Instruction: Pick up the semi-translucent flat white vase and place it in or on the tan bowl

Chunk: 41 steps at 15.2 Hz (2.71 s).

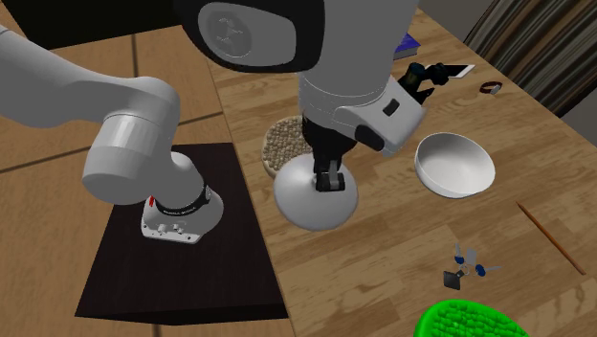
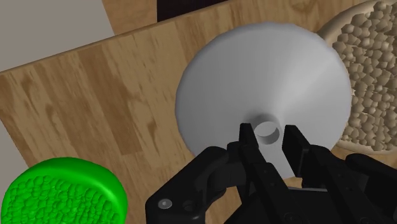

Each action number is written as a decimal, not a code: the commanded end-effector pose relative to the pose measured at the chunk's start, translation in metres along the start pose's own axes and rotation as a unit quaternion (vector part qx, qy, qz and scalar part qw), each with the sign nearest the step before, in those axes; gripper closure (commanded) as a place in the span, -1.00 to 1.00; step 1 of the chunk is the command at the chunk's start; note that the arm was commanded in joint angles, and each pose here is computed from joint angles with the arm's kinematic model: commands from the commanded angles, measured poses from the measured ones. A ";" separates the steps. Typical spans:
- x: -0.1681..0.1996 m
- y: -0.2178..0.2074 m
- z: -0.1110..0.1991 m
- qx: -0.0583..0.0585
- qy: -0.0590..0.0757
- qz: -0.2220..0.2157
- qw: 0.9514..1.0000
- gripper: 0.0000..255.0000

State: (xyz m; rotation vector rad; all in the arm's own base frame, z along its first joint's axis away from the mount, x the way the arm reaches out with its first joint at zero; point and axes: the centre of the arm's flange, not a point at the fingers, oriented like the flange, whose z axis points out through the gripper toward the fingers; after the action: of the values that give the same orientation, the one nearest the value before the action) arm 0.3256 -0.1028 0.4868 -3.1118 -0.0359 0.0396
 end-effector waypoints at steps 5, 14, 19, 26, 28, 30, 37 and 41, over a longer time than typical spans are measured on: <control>-0.001 -0.014 -0.026 0.000 0.000 0.000 1.000 1.00; -0.010 -0.129 -0.052 0.000 0.000 0.000 1.000 1.00; -0.014 -0.186 -0.059 0.000 0.000 0.000 1.000 1.00; -0.014 -0.185 -0.023 0.000 0.000 0.000 1.000 1.00; -0.013 -0.185 -0.012 0.000 0.000 0.000 1.000 1.00; -0.013 -0.184 -0.001 0.000 0.000 0.000 1.000 1.00; -0.012 -0.183 0.036 0.000 0.000 0.000 1.000 1.00; -0.012 -0.183 0.052 0.000 0.000 0.000 1.000 1.00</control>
State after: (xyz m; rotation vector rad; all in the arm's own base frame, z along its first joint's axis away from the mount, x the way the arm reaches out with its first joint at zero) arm 0.3092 0.0809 0.4429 -3.1118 -0.0360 0.0412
